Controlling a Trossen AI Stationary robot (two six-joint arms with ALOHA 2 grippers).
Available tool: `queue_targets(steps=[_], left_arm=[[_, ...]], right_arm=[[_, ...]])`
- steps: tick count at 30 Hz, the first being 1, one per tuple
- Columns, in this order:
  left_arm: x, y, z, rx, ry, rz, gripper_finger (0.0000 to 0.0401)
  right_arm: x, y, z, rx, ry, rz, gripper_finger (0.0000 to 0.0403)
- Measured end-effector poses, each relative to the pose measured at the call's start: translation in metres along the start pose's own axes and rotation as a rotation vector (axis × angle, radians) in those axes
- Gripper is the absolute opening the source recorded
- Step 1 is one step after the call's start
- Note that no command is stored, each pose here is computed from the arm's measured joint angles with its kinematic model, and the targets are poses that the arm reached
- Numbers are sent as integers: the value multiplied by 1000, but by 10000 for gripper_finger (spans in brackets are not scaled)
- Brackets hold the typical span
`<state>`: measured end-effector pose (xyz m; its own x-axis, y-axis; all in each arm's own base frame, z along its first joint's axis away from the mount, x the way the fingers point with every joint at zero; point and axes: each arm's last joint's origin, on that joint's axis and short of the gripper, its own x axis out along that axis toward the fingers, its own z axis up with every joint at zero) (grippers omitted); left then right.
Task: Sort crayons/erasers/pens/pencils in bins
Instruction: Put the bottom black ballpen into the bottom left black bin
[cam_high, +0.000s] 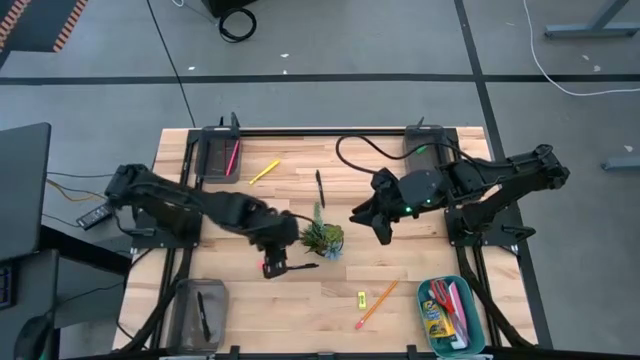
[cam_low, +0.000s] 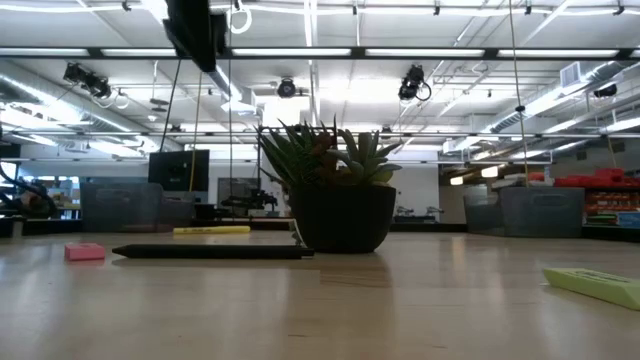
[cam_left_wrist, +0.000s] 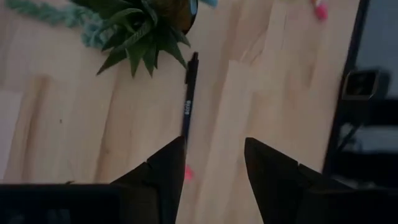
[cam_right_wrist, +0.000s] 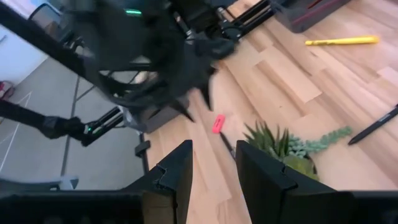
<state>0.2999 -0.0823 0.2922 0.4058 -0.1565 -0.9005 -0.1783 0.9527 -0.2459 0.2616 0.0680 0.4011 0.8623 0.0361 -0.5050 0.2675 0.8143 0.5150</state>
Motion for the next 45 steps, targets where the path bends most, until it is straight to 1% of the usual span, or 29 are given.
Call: queue_targets(steps=[3, 5, 7, 11, 16, 21, 25, 29, 31, 40, 45], left_arm=[[21, 10, 8, 90, 63, -3, 178], [37, 13, 11, 172, 104, 16, 183], [53, 16, 12, 222, 148, 29, 188], [84, 20, 13, 226, 216, 54, 200], [110, 16, 12, 238, 232, 74, 214], [123, 7, 12, 234, 197, 58, 220], [126, -5, 8, 260, 187, 45, 221], [128, -10, 5, 284, 190, 43, 224], [132, -10, 5, 279, 189, 45, 223], [163, -4, -3, 248, 272, 99, 224], [166, -3, -3, 215, 264, 125, 218]], right_arm=[[-1, 3, -3, -7, 5, 8, 129], [-1, 4, -4, -11, -7, -3, 129], [-1, 3, -3, -3, -30, -27, 129], [-1, 2, -2, 22, -65, -62, 129], [-1, 2, -2, 27, -65, -65, 129], [-2, 2, -4, 25, -51, -73, 129], [-2, 1, -5, 23, -45, -80, 129], [-2, 1, -5, 33, -46, -80, 129], [-2, 1, -5, 44, -54, -87, 129], [-2, 1, -4, 55, -71, -104, 129], [-2, 0, -4, 56, -69, -104, 129]])
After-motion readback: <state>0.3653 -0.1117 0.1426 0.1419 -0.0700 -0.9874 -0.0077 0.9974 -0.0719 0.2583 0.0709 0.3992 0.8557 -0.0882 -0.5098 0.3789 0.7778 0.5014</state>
